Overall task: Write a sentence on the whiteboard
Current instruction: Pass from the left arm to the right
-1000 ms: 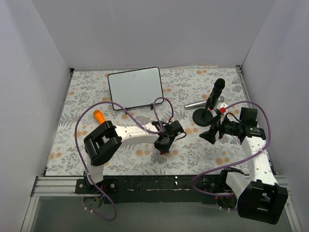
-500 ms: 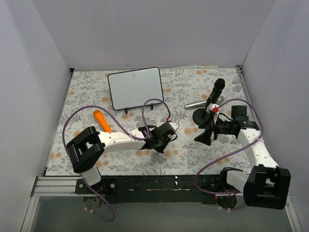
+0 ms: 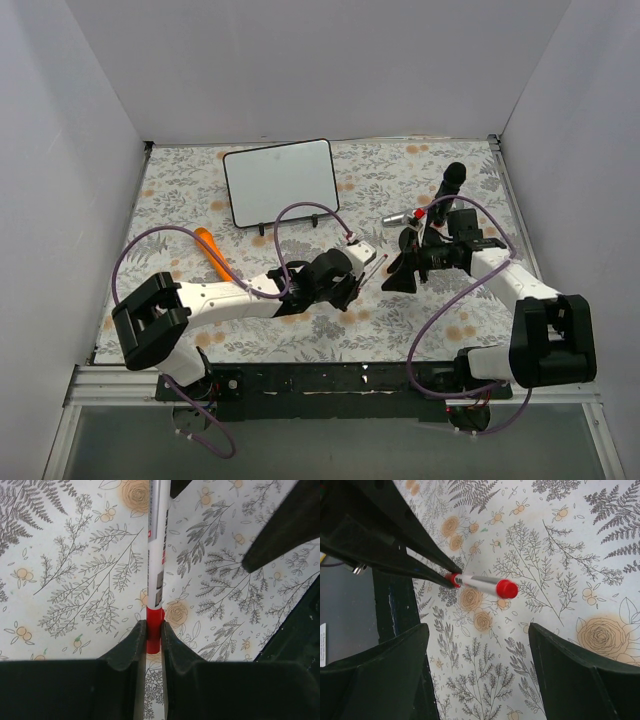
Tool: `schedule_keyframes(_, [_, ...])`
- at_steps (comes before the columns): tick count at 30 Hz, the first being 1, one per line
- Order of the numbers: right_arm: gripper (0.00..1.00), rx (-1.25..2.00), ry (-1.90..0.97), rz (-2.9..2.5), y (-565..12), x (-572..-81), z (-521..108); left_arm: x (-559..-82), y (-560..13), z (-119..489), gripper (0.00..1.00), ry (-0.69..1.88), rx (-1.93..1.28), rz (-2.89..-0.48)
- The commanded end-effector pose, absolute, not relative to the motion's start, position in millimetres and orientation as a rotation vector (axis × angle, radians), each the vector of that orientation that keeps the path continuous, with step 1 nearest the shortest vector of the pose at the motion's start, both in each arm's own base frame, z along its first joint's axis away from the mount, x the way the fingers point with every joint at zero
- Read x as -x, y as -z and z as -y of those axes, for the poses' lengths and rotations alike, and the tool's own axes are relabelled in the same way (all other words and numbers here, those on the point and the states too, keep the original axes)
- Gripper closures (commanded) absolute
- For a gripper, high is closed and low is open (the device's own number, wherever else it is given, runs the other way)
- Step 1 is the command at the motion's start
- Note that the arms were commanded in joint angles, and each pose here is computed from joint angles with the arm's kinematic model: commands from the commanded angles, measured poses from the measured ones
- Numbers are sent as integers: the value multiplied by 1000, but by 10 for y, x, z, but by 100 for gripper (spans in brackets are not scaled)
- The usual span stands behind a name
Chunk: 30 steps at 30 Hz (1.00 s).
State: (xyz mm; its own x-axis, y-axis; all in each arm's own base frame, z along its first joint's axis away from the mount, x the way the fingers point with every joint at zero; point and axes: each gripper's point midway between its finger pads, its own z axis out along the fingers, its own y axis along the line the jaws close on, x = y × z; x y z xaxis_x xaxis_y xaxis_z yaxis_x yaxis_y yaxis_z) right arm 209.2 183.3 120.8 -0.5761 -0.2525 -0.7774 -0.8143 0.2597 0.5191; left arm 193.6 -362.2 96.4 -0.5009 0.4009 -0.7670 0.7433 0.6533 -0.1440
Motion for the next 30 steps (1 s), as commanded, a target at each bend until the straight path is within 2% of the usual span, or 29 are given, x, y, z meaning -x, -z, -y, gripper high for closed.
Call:
schedule_keyframes(1, [12,915,-1388,-1968,-1261,-2162,-1907,-1861,-1150,3869,100,729,-942,-2048])
schedule_keyframes(12, [24,895,-1519,-1940,-1324,-2123,-1971,-1822,-1113,4056,100,772,-1004,-2041])
schedule_keyframes(18, [43,880,-1581,-1939,-1334,-2110,-1988,-1812,-1116,4067,100,781,-1009,-2039])
schedule_keyframes(21, [46,884,-1610,-1921,-1362,-2091,-1997,-1785,-1126,4082,100,798,-1018,-2034])
schedule_keyframes(24, [52,886,-1612,-1915,-1373,-2087,-1995,-1778,-1131,4098,100,805,-1019,-2028])
schedule_keyframes(25, [57,893,-1610,-1908,-1385,-2087,-1999,-1772,-1122,4093,100,806,-1020,-2032])
schedule_keyframes(27, [72,892,-1614,-1904,-1386,-2078,-1996,-1769,-1115,4090,100,803,-1020,-2033])
schedule_keyframes(28, [88,900,-1611,-1903,-1381,-2071,-1996,-1769,-1134,4090,100,806,-1017,-2030])
schedule_keyframes(30, [99,916,-1589,-1903,-1384,-2084,-1985,-1794,-1179,4094,100,815,-982,-2013])
